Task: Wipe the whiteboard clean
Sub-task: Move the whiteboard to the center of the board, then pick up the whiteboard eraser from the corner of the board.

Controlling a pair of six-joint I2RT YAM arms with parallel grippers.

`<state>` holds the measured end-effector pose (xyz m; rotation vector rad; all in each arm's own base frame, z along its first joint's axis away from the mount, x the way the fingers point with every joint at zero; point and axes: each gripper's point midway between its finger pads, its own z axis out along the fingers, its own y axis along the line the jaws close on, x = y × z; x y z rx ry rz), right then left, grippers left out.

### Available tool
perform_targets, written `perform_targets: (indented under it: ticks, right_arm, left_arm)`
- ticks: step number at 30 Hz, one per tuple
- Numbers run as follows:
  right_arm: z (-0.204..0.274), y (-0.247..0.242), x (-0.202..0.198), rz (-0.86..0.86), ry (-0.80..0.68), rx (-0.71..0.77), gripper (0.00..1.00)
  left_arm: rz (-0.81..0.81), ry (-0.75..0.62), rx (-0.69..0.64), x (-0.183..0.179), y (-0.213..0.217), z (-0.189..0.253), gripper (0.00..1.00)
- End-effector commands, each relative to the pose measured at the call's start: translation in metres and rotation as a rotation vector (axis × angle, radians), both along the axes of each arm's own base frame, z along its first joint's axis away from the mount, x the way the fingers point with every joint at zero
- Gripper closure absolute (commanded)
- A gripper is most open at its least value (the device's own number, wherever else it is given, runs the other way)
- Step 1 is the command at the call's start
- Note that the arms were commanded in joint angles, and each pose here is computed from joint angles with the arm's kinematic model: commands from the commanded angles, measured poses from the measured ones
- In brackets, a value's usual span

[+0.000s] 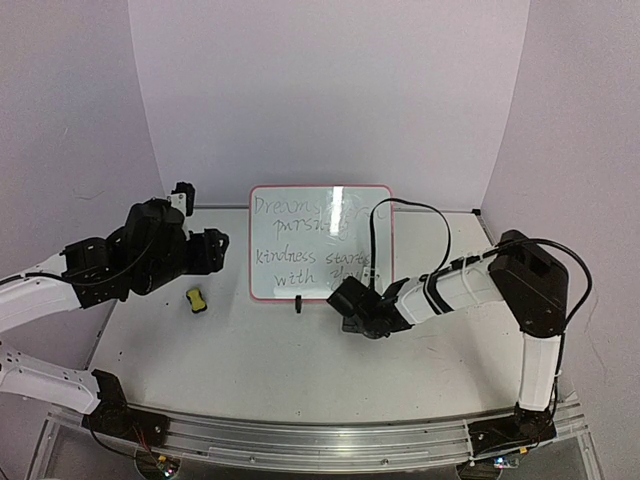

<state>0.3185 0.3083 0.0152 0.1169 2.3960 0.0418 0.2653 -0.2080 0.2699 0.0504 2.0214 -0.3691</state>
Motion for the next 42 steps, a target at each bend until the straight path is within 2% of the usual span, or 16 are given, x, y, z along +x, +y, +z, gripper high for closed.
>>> perform_targets:
  ticks: [1,4,5,9,13,17,22,27,31,35,42]
  right_arm:
    - [0.034,-0.003,-0.016,0.034,-0.025,-0.007,0.54]
    - [0.051,0.001,-0.027,0.087,-0.057,-0.041,0.49]
    - [0.058,0.007,-0.031,0.120,-0.072,-0.057,0.46]
    - [0.092,0.041,-0.045,0.262,-0.144,-0.119,0.37]
    - [0.119,0.103,-0.061,0.460,-0.179,-0.118,0.30]
    - [0.123,0.171,-0.073,0.654,-0.167,-0.067,0.24]
    - [0.124,0.244,-0.075,0.798,-0.210,0.014,0.16]
    - [0.120,0.306,-0.062,0.867,-0.283,0.045,0.07]
    - [0.111,0.338,-0.048,0.879,-0.358,0.063,0.02]
    - [0.098,0.349,-0.028,0.853,-0.420,0.108,0.02]
    - [0.067,0.353,0.007,0.787,-0.424,0.172,0.02]
  left_arm:
    - [0.044,-0.022,-0.031,0.000,0.010,0.008,0.23]
    - [0.058,-0.023,-0.032,0.001,0.015,0.006,0.03]
    - [0.065,-0.023,-0.035,0.002,0.016,0.006,0.01]
    - [0.086,-0.025,-0.056,0.002,0.025,0.004,0.00]
    - [0.112,-0.049,-0.085,-0.002,0.039,0.011,0.00]
    - [0.148,-0.069,-0.093,-0.009,0.057,0.024,0.00]
    - [0.179,-0.087,-0.134,-0.021,0.077,0.039,0.00]
    - [0.190,-0.082,-0.147,-0.028,0.086,0.040,0.00]
    - [0.190,-0.083,-0.165,-0.032,0.090,0.042,0.00]
    - [0.188,-0.101,-0.192,-0.037,0.096,0.049,0.00]
    - [0.174,-0.073,-0.168,-0.035,0.090,0.040,0.00]
